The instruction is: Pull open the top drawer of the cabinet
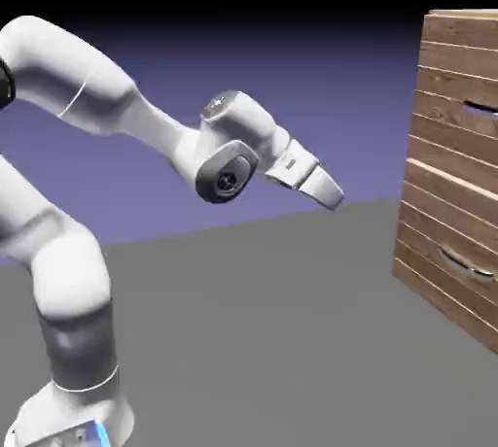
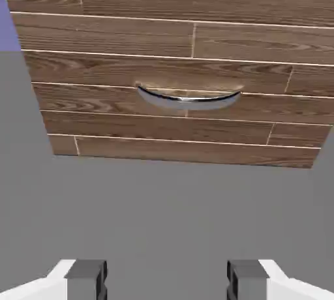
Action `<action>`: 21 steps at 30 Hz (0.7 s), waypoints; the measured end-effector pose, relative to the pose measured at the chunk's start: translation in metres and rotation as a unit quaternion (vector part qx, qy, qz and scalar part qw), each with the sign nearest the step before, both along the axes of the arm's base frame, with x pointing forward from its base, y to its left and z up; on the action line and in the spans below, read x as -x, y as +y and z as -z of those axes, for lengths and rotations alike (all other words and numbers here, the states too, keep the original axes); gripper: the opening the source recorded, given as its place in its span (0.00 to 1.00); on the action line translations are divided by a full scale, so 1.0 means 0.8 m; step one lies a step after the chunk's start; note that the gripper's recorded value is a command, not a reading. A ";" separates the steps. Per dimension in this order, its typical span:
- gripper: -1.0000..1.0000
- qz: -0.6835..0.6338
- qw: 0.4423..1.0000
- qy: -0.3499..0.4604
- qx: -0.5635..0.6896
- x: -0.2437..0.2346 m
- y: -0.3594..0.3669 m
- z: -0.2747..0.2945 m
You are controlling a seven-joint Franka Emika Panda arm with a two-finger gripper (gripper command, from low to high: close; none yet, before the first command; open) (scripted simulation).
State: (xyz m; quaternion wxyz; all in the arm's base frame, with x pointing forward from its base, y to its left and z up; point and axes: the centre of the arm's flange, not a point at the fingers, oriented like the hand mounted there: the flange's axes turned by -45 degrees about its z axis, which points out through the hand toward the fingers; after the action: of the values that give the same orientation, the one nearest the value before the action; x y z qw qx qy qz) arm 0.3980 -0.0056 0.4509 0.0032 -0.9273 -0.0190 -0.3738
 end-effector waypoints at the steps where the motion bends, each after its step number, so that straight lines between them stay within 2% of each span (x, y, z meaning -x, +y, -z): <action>1: 0.50 0.003 1.000 0.013 -0.009 -0.009 -0.011 0.009; 12: 0.50 0.033 0.988 0.133 -0.073 -0.074 -0.126 0.132; 21: 0.50 0.059 0.980 0.175 -0.069 -0.090 -0.216 0.220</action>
State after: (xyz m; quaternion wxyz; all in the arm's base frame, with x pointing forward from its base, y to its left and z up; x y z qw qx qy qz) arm 0.4698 -0.1784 0.2746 0.0487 -0.9754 0.0631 -0.2055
